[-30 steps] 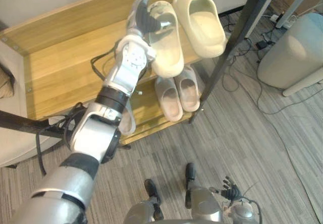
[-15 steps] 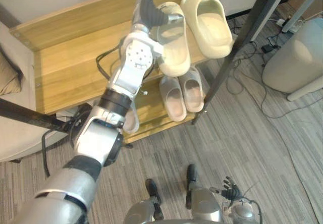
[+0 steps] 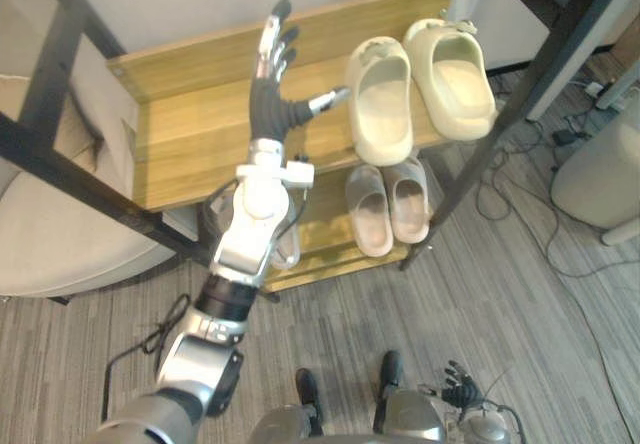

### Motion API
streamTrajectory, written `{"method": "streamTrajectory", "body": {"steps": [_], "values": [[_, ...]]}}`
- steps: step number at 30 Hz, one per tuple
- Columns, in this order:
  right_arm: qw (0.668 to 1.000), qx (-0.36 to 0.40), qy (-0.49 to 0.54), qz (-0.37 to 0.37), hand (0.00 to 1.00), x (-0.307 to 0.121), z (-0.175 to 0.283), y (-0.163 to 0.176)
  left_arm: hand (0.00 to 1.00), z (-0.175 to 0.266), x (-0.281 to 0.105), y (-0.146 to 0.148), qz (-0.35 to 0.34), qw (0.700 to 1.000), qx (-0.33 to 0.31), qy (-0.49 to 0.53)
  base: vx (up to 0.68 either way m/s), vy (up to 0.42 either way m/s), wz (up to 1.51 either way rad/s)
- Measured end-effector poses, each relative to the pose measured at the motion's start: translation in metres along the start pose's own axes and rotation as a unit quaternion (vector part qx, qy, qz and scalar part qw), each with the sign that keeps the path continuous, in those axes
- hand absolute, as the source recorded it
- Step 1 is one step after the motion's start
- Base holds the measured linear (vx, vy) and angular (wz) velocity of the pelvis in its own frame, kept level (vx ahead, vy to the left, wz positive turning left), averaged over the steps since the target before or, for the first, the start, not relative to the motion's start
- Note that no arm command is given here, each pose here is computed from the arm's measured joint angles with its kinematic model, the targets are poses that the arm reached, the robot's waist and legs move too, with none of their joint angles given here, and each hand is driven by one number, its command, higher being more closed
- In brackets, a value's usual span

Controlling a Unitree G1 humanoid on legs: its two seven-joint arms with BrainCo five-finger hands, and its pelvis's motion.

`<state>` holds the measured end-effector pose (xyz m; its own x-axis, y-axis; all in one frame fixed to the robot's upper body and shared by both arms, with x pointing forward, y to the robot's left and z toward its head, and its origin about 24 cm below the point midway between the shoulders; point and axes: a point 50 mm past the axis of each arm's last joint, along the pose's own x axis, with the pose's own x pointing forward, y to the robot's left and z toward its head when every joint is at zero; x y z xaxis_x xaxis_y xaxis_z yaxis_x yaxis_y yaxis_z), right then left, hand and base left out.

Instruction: Organize the slippers on the shoe rack

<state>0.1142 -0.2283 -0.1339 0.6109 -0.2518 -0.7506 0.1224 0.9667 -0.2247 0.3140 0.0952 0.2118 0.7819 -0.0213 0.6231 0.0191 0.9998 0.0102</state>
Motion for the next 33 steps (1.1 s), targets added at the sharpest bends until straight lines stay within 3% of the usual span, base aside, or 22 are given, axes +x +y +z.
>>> {"method": "streamTrajectory", "body": {"steps": [16, 33], "values": [[1.0, -0.019, 0.012, 0.02, 0.0, -0.001, -0.006, 0.013, 0.0, -0.051, -0.059, -0.016, -0.066, 0.988, -0.03, 0.135, -0.01, -0.007, 0.05], [1.0, -0.022, 0.015, 0.015, 0.0, 0.0, -0.005, 0.014, 0.0, -0.076, -0.08, -0.04, -0.1, 0.971, -0.053, 0.211, 0.0, 0.0, 0.0]]}}
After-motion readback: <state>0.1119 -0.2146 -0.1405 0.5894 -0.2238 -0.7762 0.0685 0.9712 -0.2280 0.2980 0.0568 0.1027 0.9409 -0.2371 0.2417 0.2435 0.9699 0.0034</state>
